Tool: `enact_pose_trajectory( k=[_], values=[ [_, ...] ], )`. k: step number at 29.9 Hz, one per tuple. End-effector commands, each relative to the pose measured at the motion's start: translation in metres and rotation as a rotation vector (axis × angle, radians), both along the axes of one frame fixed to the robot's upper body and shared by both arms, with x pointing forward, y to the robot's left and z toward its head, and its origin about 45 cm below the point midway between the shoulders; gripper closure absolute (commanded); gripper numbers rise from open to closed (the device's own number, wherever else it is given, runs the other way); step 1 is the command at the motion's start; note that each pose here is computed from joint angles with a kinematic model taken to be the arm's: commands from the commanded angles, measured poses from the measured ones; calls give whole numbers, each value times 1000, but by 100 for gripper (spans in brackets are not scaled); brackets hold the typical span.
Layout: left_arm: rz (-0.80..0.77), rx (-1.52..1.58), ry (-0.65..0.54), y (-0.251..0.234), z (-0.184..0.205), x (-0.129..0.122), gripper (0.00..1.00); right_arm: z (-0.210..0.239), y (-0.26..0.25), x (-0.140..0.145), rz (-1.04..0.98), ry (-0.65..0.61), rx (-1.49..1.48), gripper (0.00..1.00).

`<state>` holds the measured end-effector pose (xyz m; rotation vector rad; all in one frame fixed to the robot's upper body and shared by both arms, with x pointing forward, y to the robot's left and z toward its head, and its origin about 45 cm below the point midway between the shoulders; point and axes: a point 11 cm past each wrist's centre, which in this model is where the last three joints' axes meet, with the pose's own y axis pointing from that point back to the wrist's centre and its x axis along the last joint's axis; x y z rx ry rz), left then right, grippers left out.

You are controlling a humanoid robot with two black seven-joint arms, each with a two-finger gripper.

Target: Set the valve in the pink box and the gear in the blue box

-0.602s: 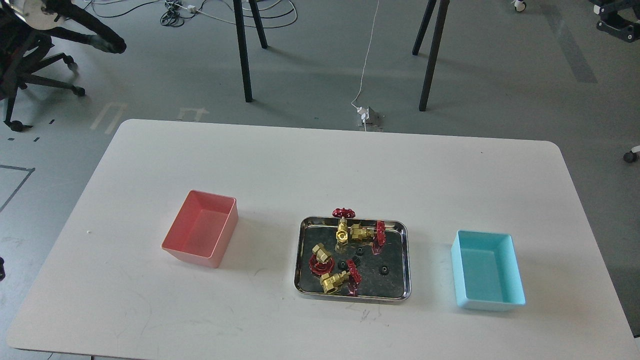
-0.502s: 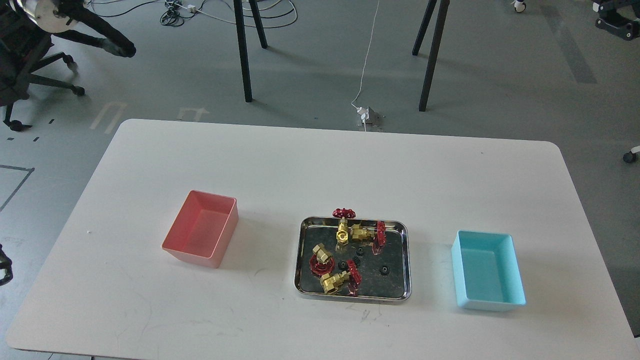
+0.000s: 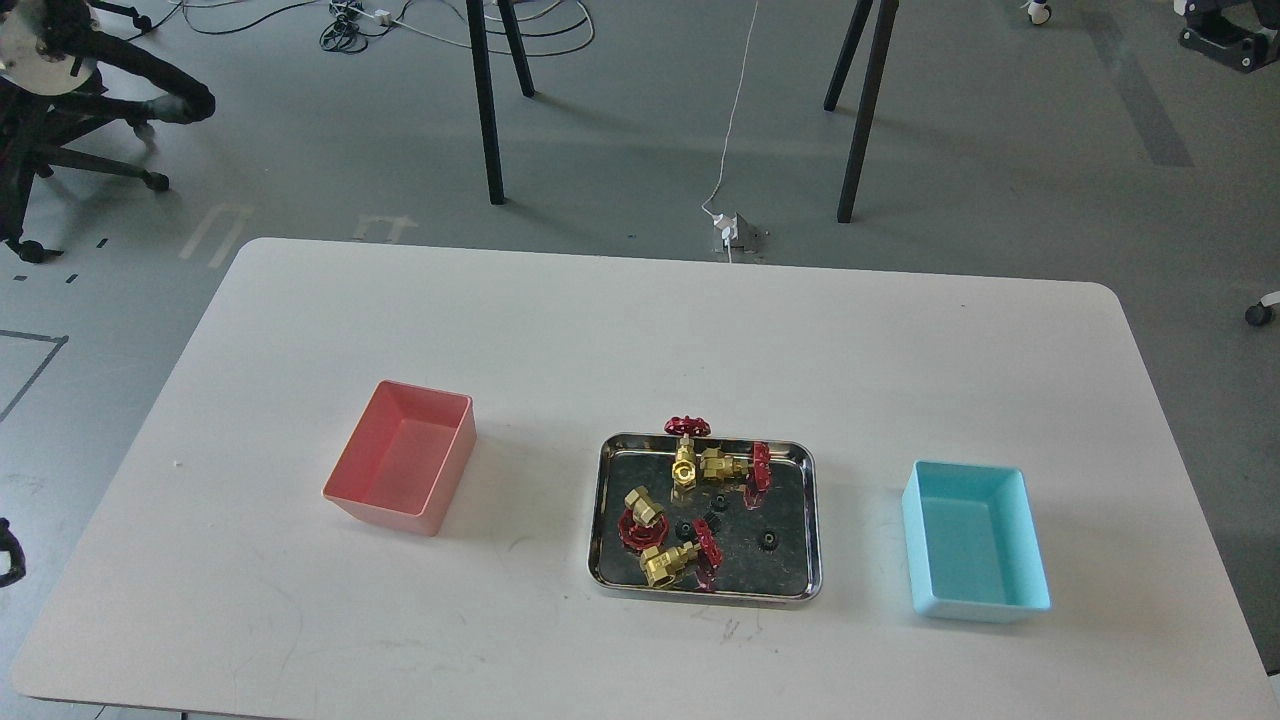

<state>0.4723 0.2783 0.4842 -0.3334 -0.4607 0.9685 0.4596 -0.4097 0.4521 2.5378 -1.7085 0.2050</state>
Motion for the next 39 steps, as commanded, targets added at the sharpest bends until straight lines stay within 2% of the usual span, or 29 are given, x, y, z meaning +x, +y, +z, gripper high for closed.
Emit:
enact_pose_trajectory(
  k=[1,4,8,15,16,21,26,31,39],
  values=[
    [-144,139,35,-20,-34,-21,2,12,-2,1,-9,-33,24,1],
    [-103,385,-30,-36,-67,-39,10,18,0,1,5,-48,36,1],
    [-65,724,-196,-60,-124,-66,13,25,2,0,11,-65,34,1],
    [73,1269,-654,-89,-235,-115,13,35,5,1,13,-89,-33,1],
    [64,1301,-673,-91,-253,-123,13,35,4,1,10,-89,-44,1],
    [27,1239,-501,-109,-314,-150,13,34,0,0,-1,-88,-70,1],
    [-18,1190,-389,-135,-353,-173,13,30,-2,0,-5,-79,-115,1],
    [-46,1192,-275,-152,-393,-186,13,31,-2,0,-6,-85,-135,1],
    [-71,1216,-187,-156,-423,-198,13,32,-1,0,-5,-87,-138,1]
  ],
)
